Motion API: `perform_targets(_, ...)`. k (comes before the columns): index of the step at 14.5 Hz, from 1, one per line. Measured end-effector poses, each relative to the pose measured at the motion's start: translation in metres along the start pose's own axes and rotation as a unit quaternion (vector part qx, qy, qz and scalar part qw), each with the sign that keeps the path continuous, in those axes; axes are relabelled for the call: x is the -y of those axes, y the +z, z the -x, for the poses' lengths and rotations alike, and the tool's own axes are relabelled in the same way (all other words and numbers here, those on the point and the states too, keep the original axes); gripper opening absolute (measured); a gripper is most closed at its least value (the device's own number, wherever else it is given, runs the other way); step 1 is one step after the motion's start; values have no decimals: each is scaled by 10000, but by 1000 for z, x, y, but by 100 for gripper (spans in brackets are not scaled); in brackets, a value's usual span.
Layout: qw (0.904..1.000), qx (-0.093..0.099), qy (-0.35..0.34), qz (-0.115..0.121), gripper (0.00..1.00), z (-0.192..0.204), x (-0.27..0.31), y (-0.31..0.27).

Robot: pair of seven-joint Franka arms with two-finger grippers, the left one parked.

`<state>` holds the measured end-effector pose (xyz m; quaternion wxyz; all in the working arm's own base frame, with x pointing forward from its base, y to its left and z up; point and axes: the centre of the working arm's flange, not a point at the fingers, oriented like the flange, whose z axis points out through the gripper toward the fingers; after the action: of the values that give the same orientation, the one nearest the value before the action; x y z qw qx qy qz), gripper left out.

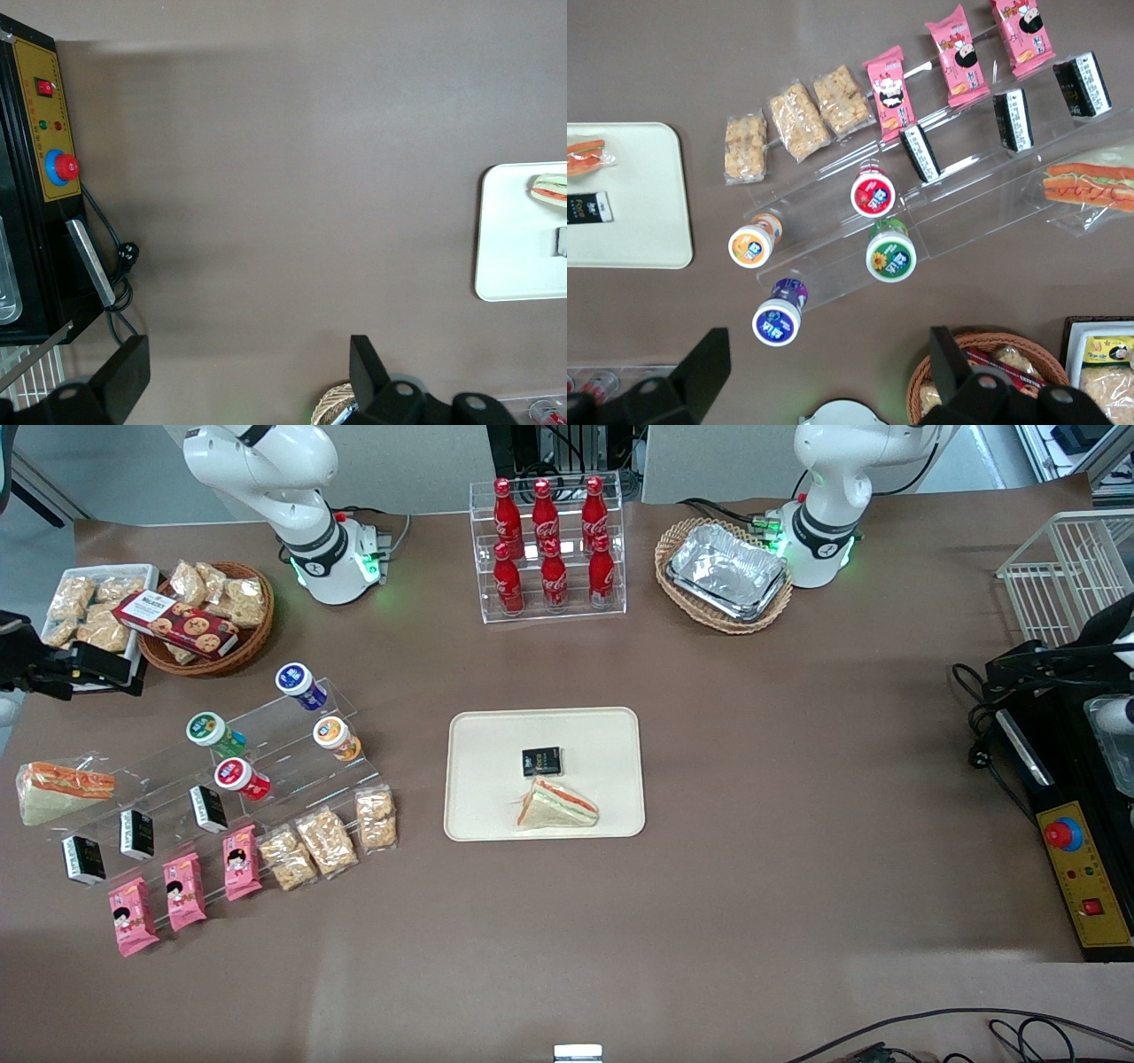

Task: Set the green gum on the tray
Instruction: 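Move the right gripper toward the rack of gum bottles, then lower the right gripper onto the green-lidded gum bottle and close it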

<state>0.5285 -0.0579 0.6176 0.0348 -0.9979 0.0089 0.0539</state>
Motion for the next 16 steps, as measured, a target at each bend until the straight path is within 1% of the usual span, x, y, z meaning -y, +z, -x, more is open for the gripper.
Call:
perform_targets(1, 10000, -35, -6, 24, 100, 5, 0, 2)
perform_targets(4, 9993, -304, -196, 124, 100, 28, -3, 22)
perform_targets(5, 9990, -347, -248, 141, 100, 35, -4, 33)
perform_targets(6, 9989, -339, -281, 164, 100, 40, -6, 45)
perform_targets(8, 9990, -214, -276, 290, 100, 42, -14, 73)
perform_targets(9, 9990, -185, -246, 313, 100, 40, -20, 88)
perform_targets(13, 9989, -246, -283, 271, 100, 41, -46, 149)
perform_targets(16, 9988, -278, -303, 259, 100, 42, -55, 177)
